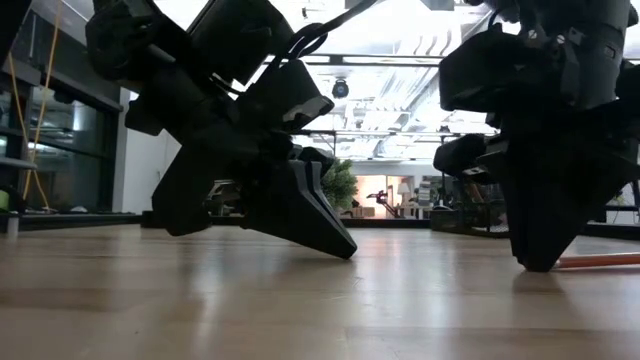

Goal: Pick and place office supplies into organizer
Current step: Put the right pencil into the desk organizer

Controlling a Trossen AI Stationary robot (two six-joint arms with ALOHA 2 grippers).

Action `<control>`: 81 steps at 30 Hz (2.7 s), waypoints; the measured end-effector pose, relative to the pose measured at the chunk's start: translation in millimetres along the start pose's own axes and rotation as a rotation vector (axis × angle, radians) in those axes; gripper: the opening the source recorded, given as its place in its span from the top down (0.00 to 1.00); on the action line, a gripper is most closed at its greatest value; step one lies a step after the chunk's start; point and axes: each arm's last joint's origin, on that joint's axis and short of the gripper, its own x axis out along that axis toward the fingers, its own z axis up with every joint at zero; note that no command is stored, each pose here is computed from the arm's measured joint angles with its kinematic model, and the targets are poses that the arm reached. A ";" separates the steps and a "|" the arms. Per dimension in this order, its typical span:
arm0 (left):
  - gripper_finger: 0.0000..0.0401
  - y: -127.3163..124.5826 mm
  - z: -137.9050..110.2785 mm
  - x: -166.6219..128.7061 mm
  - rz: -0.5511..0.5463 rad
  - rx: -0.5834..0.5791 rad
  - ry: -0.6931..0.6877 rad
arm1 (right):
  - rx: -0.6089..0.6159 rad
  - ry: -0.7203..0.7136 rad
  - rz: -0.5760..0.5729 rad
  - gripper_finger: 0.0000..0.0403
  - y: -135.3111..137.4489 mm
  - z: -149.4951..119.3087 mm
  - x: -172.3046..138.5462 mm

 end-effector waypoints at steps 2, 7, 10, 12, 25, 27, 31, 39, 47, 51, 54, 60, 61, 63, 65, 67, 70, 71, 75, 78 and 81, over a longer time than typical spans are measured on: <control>1.00 -0.1 0.0 0.0 0.000 0.000 0.000 | 0.001 0.001 -0.013 0.96 -0.3 -0.3 0.1; 1.00 -0.1 -0.1 0.0 0.000 0.008 0.001 | 0.000 -0.003 -0.028 0.98 -0.5 -0.4 0.0; 1.00 -0.1 -0.1 0.0 0.000 0.008 0.001 | -0.002 -0.006 -0.031 0.99 -0.6 -0.5 -1.1; 1.00 -0.1 0.0 0.0 0.000 0.008 0.001 | -0.002 -0.015 -0.034 0.99 -0.5 0.1 -3.9; 1.00 -0.1 -0.3 0.0 -0.001 0.031 0.003 | 0.021 -0.016 -0.165 1.00 -4.4 -6.4 -44.5; 1.00 -0.1 -0.3 0.0 0.000 0.034 0.004 | 0.024 -0.035 -0.173 1.00 -4.9 -5.4 -49.5; 1.00 0.1 -0.5 -0.1 0.008 0.035 0.007 | 0.022 -0.063 -0.199 1.00 -5.7 -4.7 -58.4; 1.00 0.3 -0.6 -0.1 0.013 0.035 0.009 | 0.024 -0.093 -0.237 0.99 -7.0 -6.2 -76.1; 1.00 0.3 -0.8 -0.1 0.013 0.050 0.011 | 0.038 -0.077 -0.279 0.99 -5.4 5.0 -99.4; 1.00 0.3 -0.9 -0.1 0.014 0.052 0.012 | 0.042 -0.045 -0.310 1.00 -9.0 4.8 -103.4; 1.00 0.3 -1.5 -0.3 0.016 0.054 0.021 | 0.099 0.093 -0.425 1.00 -20.6 -9.6 -106.0; 1.00 0.1 -3.0 -0.8 0.012 0.062 0.041 | 0.295 0.384 -0.631 0.98 -39.4 -50.9 -116.7; 1.00 0.1 -3.1 -0.8 0.012 0.062 0.042 | 0.315 0.406 -0.647 0.98 -40.3 -58.1 -118.3; 1.00 0.1 -3.1 -0.8 0.012 0.063 0.042 | 0.363 0.414 -0.664 0.99 -42.0 -72.6 -120.1; 1.00 0.1 -3.2 -0.8 0.012 0.075 0.044 | 0.416 0.404 -0.662 1.00 -42.1 -87.9 -123.5; 1.00 0.0 -3.3 -0.8 0.011 0.079 0.044 | 0.464 0.369 -0.668 1.00 -42.1 -103.2 -128.6; 1.00 0.0 -3.3 -0.8 0.012 0.080 0.043 | 0.529 0.283 -0.663 0.99 -44.0 -126.6 -135.0; 1.00 0.0 -3.3 -0.7 0.012 0.081 0.042 | 0.554 0.252 -0.645 0.99 -44.9 -133.9 -136.2; 1.00 0.0 -3.3 -0.6 0.013 0.081 0.038 | 0.621 0.160 -0.510 0.99 -47.3 -161.2 -134.5; 1.00 0.1 -3.2 -0.6 0.013 0.081 0.037 | 0.648 0.047 -0.410 0.98 -48.0 -170.3 -131.9; 1.00 0.0 -3.3 -0.5 0.013 0.080 0.035 | 0.689 -0.029 -0.376 0.95 -49.5 -175.0 -130.7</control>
